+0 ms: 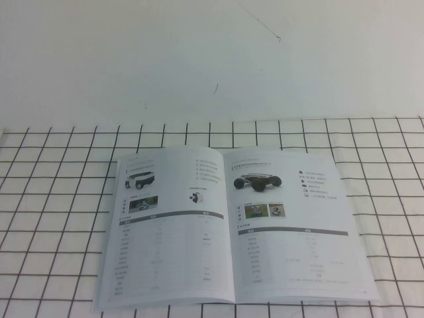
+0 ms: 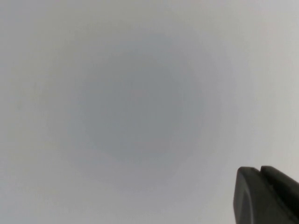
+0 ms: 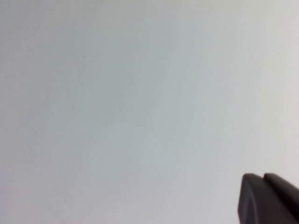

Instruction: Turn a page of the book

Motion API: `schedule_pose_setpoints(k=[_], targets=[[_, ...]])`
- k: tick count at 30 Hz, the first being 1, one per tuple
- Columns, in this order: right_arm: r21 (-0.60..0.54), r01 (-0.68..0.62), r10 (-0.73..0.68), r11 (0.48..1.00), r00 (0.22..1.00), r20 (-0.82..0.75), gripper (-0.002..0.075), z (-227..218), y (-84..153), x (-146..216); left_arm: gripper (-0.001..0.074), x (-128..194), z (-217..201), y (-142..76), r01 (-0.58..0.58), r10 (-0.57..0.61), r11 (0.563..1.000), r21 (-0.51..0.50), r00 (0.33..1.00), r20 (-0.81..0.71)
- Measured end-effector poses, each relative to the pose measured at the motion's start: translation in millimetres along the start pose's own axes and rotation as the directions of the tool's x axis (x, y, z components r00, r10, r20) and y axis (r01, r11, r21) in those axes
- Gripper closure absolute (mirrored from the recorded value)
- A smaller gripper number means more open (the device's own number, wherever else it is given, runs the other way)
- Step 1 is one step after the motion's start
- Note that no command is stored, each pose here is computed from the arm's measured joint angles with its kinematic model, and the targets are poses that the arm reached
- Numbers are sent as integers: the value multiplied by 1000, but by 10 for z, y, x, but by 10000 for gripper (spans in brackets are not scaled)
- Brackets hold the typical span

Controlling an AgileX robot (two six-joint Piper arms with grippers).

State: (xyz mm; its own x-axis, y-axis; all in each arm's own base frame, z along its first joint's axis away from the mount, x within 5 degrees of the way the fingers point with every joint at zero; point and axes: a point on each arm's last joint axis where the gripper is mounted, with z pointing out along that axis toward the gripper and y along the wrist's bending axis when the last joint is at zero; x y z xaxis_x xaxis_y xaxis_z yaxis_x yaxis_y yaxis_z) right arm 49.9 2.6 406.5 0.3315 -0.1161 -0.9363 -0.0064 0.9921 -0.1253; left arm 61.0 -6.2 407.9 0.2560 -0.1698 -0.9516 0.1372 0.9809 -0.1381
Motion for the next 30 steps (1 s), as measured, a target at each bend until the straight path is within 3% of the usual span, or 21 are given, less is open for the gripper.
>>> schedule_pose_setpoints(k=[5,11,15,18,21,26,30], targets=[[-39,-41,25,998,938,-346,728,352,60,423,738,328,416,18,120,-134,991,-62,929,-345],[-61,-49,9,997,845,-535,728,653,109,776,738,812,741,-15,303,-346,936,-177,711,-613],[-77,-45,-12,996,794,-608,728,765,131,944,738,1091,881,-40,298,-330,937,-182,582,-743],[-83,-55,-15,995,742,-670,728,822,151,1074,738,1267,981,-33,275,-297,946,-171,524,-798],[-80,-93,2,992,668,-745,728,883,186,1243,738,1418,1078,-39,309,-335,929,-204,466,-819],[-36,-204,69,978,485,-872,728,952,282,1566,738,1715,1236,-49,352,-371,904,-243,361,-855],[10,-283,111,959,343,-933,728,1012,370,1825,738,1940,1355,-83,397,-340,895,-201,317,-885]])
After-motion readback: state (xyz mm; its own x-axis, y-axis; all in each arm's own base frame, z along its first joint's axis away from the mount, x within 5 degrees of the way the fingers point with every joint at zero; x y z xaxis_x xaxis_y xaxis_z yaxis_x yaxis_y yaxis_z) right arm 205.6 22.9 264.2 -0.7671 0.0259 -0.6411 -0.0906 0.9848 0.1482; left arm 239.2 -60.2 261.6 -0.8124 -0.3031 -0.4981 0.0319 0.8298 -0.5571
